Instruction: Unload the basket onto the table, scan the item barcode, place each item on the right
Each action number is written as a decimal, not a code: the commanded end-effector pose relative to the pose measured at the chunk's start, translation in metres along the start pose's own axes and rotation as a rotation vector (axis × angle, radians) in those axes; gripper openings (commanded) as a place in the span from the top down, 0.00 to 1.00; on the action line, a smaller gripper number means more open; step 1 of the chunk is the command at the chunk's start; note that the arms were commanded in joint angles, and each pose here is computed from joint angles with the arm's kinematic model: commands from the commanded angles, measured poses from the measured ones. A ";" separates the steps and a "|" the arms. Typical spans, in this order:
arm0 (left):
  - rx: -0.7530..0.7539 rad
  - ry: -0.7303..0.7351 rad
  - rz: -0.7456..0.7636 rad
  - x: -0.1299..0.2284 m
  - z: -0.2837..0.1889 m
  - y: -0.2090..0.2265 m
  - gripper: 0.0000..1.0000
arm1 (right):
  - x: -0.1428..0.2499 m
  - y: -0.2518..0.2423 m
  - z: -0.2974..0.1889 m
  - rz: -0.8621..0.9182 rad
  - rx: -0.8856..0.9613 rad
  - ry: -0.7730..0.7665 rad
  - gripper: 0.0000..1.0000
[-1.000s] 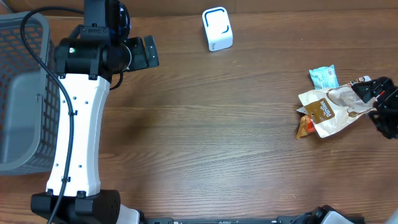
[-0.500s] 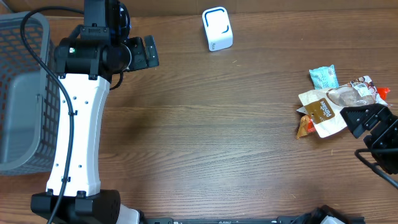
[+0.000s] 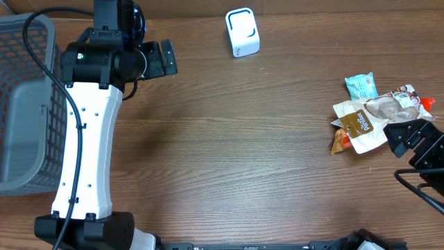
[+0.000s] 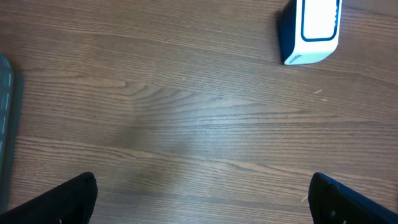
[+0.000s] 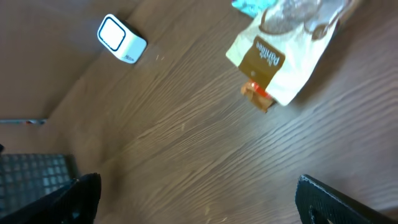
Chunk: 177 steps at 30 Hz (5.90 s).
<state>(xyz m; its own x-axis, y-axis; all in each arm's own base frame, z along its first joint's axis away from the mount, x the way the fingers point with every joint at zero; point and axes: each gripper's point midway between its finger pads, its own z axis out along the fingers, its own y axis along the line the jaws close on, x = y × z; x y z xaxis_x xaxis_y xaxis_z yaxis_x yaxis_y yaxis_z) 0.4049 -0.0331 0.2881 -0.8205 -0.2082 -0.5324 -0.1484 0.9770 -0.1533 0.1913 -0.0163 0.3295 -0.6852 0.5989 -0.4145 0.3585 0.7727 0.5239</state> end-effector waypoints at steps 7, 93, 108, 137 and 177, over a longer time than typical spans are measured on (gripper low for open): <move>-0.009 -0.006 0.023 0.000 -0.001 0.000 0.00 | -0.016 0.040 0.005 -0.415 -0.093 -0.164 0.00; -0.009 -0.006 0.023 0.000 -0.001 0.000 0.00 | 0.056 -0.030 0.162 -0.523 -0.290 -0.793 0.00; 0.029 -0.160 0.016 -0.006 -0.068 0.002 0.00 | 0.056 -0.030 0.162 -0.523 -0.290 -0.792 0.00; 0.089 -0.726 0.057 0.088 -0.074 0.044 0.00 | 0.056 -0.030 0.162 -0.523 -0.290 -0.793 0.00; 0.181 -0.917 0.437 0.203 0.018 0.039 0.00 | 0.056 -0.030 0.162 -0.523 -0.290 -0.793 0.00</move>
<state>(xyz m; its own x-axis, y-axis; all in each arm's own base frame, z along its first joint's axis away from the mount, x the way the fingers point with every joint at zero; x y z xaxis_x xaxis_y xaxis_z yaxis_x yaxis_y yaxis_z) 0.2431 -0.0388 0.1594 -0.0449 0.1140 -0.9925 0.2072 0.9729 0.1024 0.2451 0.0269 0.1708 -0.0578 0.2457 -0.9676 -0.1020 0.9627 0.2505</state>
